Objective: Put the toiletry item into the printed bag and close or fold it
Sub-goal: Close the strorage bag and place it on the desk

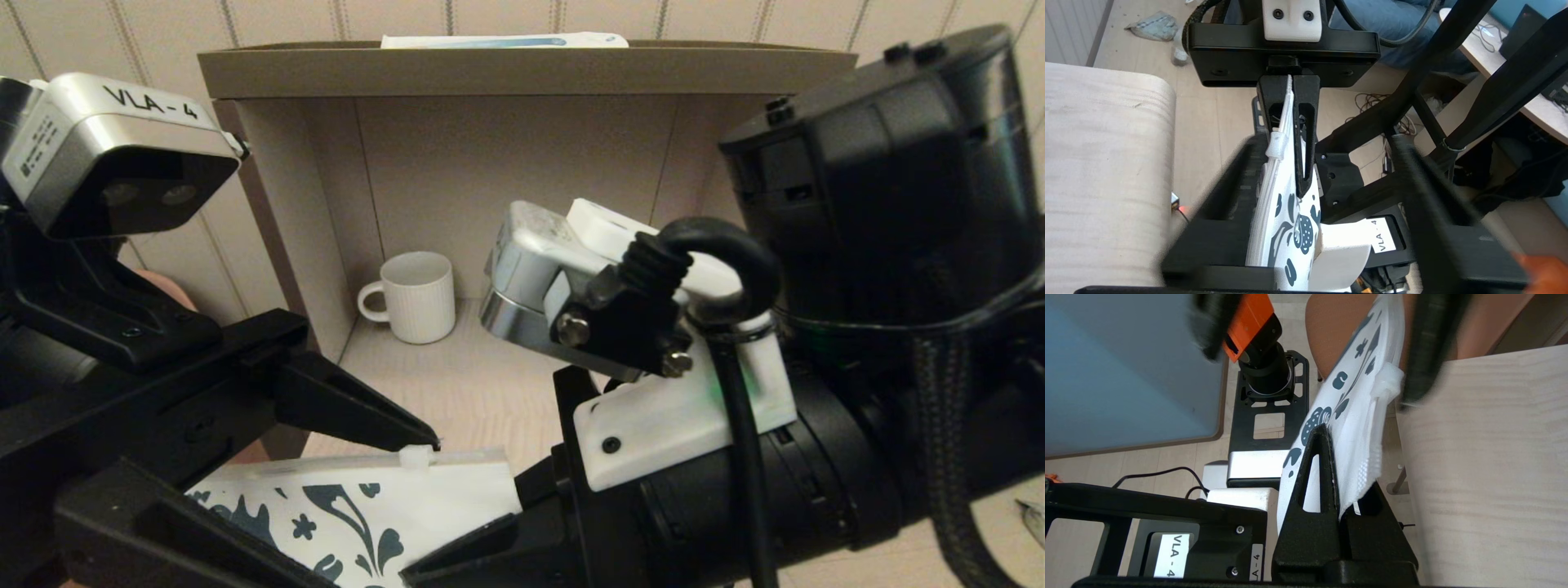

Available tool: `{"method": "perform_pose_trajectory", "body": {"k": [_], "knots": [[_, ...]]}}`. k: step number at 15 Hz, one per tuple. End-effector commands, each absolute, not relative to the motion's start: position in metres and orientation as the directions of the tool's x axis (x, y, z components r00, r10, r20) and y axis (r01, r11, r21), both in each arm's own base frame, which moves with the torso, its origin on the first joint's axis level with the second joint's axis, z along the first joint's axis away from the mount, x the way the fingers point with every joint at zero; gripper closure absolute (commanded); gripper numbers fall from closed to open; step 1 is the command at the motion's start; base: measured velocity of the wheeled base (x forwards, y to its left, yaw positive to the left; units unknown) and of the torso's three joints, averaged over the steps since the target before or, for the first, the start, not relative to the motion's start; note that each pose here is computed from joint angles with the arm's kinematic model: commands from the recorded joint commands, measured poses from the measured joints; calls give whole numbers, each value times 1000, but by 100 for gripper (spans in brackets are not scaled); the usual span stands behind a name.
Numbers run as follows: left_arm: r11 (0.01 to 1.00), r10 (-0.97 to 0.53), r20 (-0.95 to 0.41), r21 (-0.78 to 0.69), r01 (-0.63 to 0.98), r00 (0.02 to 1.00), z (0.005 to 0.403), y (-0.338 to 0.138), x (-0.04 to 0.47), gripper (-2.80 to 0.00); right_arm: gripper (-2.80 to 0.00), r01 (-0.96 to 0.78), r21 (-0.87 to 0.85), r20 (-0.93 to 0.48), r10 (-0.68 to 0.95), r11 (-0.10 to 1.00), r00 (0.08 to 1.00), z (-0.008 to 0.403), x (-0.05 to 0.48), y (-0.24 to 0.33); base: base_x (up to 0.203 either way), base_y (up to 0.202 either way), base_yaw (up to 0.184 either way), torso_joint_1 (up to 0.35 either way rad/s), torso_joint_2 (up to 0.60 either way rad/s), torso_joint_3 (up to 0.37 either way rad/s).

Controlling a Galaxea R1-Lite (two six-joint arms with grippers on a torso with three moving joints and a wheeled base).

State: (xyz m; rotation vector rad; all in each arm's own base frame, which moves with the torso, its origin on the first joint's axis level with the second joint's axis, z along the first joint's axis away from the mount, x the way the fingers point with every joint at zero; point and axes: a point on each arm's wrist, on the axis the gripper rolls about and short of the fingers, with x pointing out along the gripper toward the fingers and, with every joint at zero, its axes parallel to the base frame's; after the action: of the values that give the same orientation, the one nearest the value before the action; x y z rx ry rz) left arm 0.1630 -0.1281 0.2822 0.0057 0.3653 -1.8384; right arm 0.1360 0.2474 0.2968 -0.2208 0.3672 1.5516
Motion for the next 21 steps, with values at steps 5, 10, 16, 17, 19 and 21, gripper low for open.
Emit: {"method": "perform_pose_trajectory", "body": {"k": [5, 10, 16, 17, 19, 21], "knots": [[-257, -934, -186, -247, 934, -306, 282, -128, 163, 0, 0, -996, 88, -361, 932, 12, -21, 299, 136, 246, 0, 0, 0, 0, 0, 0], [-255, -934, -187, -248, 935, -305, 282, -128, 163, 0, 0, -996, 88, -361, 932, 15, -18, 298, 136, 246, 0, 0, 0, 0, 0, 0], [-201, -942, -220, -238, 950, -254, 277, -130, 170, 0, 0, -997, 71, -340, 940, 18, -7, 306, 130, 235, 0, 0, 0, 0, 0, 0], [-197, -943, -219, -238, 951, -250, 275, -130, 172, 0, 0, -998, 67, -335, 942, 18, -6, 308, 129, 233, 0, 0, 0, 0, 0, 0], [-195, -945, -217, -229, 954, -245, 274, -131, 174, 0, 0, -998, 63, -331, 944, 17, -5, 309, 127, 229, 0, 0, 0, 0, 0, 0], [-178, -948, -221, -233, 956, -230, 273, -130, 178, 0, 0, -998, 62, -330, 944, 17, -5, 309, 126, 228, 0, 0, 0, 0, 0, 0]]}}
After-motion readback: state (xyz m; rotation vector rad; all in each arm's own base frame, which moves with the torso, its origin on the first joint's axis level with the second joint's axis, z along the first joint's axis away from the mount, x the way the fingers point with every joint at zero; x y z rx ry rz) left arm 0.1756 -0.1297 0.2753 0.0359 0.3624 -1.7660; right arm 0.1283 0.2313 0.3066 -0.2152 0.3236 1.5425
